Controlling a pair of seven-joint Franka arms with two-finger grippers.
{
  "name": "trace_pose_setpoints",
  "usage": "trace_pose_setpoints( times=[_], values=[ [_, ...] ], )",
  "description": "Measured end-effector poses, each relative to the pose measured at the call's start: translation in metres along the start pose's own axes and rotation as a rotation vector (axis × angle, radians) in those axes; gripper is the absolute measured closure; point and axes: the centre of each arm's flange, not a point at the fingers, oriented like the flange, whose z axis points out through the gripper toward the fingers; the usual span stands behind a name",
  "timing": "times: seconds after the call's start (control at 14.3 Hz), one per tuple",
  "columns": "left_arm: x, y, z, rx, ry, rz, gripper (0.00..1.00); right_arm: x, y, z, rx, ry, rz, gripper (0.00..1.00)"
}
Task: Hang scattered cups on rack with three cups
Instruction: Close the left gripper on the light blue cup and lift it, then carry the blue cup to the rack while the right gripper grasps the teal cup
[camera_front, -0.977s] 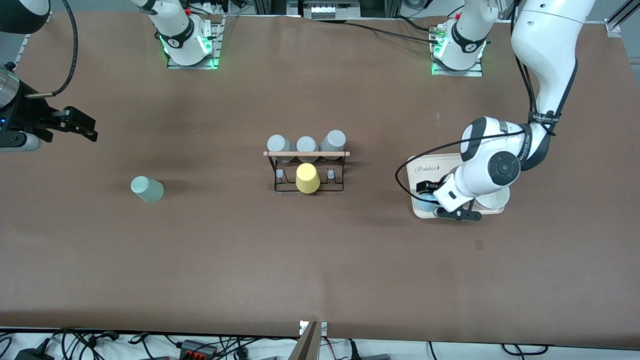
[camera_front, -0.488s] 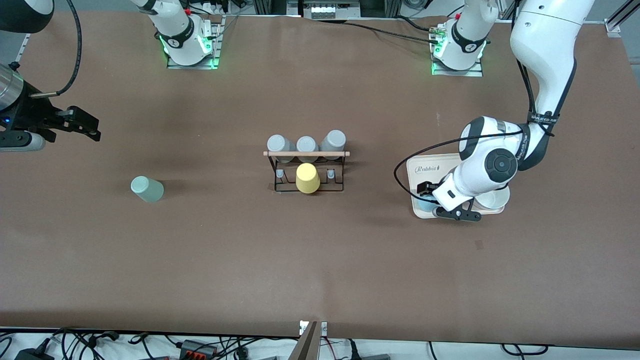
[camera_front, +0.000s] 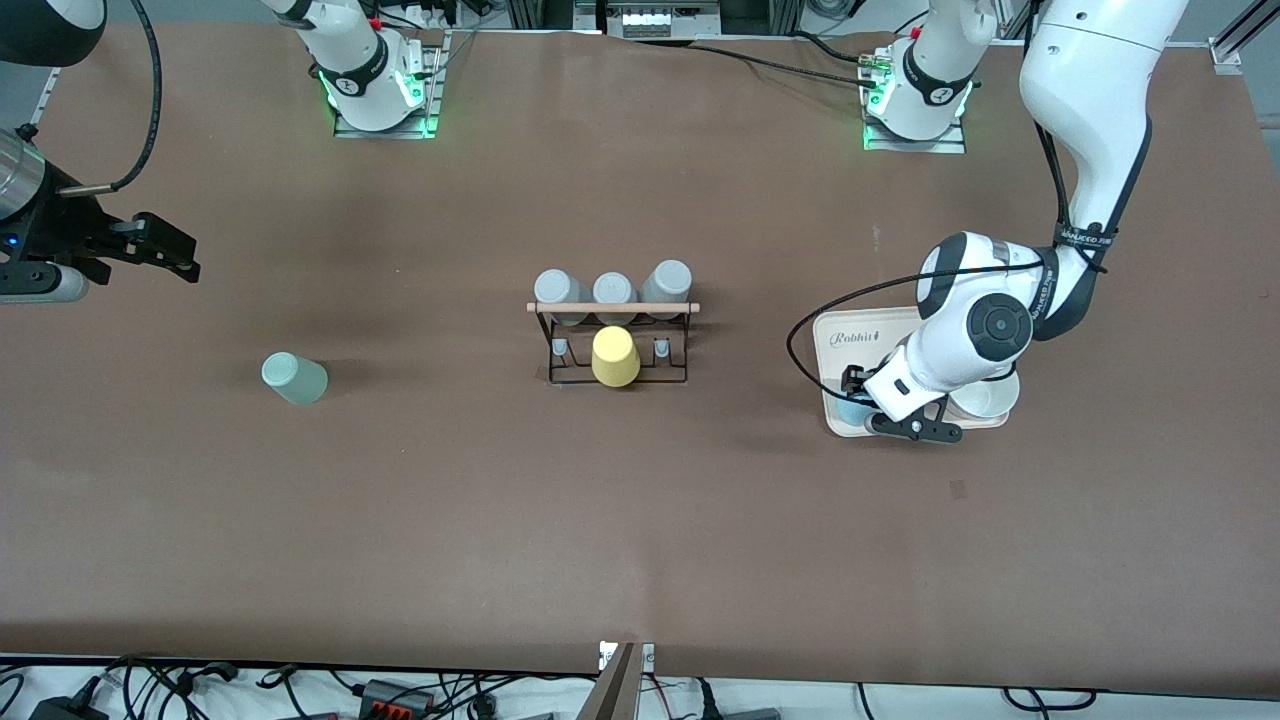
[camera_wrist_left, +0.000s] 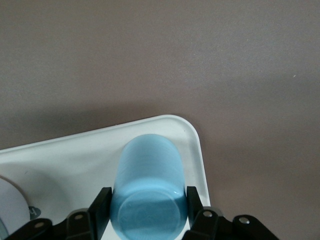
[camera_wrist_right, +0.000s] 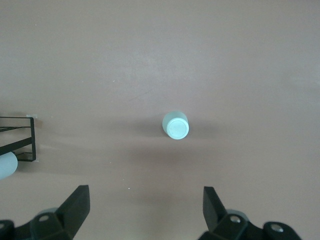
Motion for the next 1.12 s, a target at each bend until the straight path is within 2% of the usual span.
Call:
trace_pose_setpoints(
  times=[0.28, 0.42, 0.56, 0.7, 0.84, 0.98, 1.12],
  values=[
    [0.004, 0.018, -0.022, -0.001, 0.027, 0.029, 0.36, 0.000, 0.000, 0.000, 0.000, -0.001, 0.001, 0.00],
    [0.013, 0.042, -0.066, 0.008, 0.002, 0.047, 0.36, 0.000, 0.001, 0.000, 0.000, -0.001, 0.001, 0.00],
    [0.022, 0.073, -0.132, 0.013, -0.016, -0.016, 0.36, 0.000, 0.001, 0.000, 0.000, -0.002, 0.001, 0.00],
    [0.020, 0.116, -0.180, -0.033, -0.036, -0.173, 0.36, 0.000, 0.001, 0.000, 0.000, -0.002, 0.001, 0.00],
    [0.013, 0.155, -0.191, -0.129, -0.095, -0.301, 0.36, 0.000, 0.001, 0.000, 0.000, -0.002, 0.001, 0.00],
    [0.014, 0.184, -0.177, -0.180, -0.128, -0.343, 0.36, 0.000, 0.001, 0.000, 0.000, -0.003, 0.002, 0.00],
    [0.019, 0.214, -0.162, -0.197, -0.129, -0.355, 0.36, 0.000, 0.002, 0.004, -0.001, -0.012, 0.004, 0.00]
  ],
)
